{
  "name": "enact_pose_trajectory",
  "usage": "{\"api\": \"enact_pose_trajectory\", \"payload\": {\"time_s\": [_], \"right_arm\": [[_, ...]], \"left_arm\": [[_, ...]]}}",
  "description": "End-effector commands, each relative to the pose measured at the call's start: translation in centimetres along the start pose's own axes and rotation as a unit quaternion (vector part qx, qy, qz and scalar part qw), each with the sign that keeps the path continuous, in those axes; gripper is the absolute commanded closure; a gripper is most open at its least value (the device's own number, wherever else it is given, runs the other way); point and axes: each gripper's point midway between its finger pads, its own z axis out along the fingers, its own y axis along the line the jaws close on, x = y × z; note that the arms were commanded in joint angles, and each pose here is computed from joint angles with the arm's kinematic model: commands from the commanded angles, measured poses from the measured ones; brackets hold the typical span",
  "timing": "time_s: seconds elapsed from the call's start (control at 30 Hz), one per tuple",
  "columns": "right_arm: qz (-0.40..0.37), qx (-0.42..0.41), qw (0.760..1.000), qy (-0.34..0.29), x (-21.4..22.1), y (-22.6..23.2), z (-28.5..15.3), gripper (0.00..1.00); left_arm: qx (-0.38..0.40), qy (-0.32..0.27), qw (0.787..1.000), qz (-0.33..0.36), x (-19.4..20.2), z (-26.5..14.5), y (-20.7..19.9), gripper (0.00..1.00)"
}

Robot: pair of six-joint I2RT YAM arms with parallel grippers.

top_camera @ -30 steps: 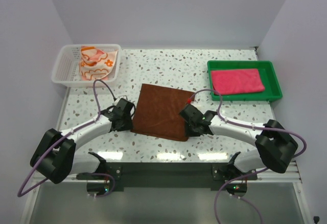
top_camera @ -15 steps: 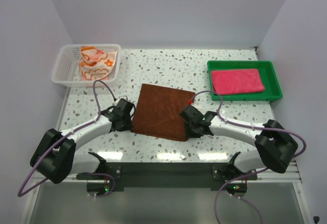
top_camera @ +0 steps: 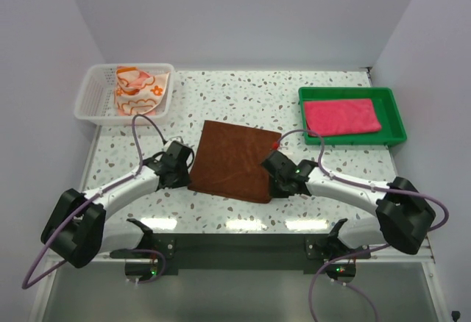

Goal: Fold and stack the towels
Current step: Fold the towel

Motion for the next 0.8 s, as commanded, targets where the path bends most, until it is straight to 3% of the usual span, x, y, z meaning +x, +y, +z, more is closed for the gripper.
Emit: {"api": "enact_pose_trajectory", "payload": {"time_s": [0.0,0.23,0.63,0.77], "right_arm": [[0.001,0.003,1.0,-0.024,-1.5,0.0,-1.9,1.0],[-0.009,0.008,1.0,-0.019,-1.2,-0.7,-2.8,1.0],[-0.024,0.006,0.998,0.049,2.2,-0.8,0.6,0.99],[-0.033,0.001,0.998,0.058,2.4,-0.7,0.2,0.87]], "left_arm": [[-0.003,-0.031,1.0,-0.003,-2.2,-1.5,-0.5,1.0],[-0.015,-0.017,1.0,0.002,-1.3,-2.0,0.4,1.0],[-0.035,0.045,0.998,0.014,2.7,0.1,2.0,1.0],[-0.032,0.051,0.998,0.013,2.9,0.0,1.9,0.98]]}}
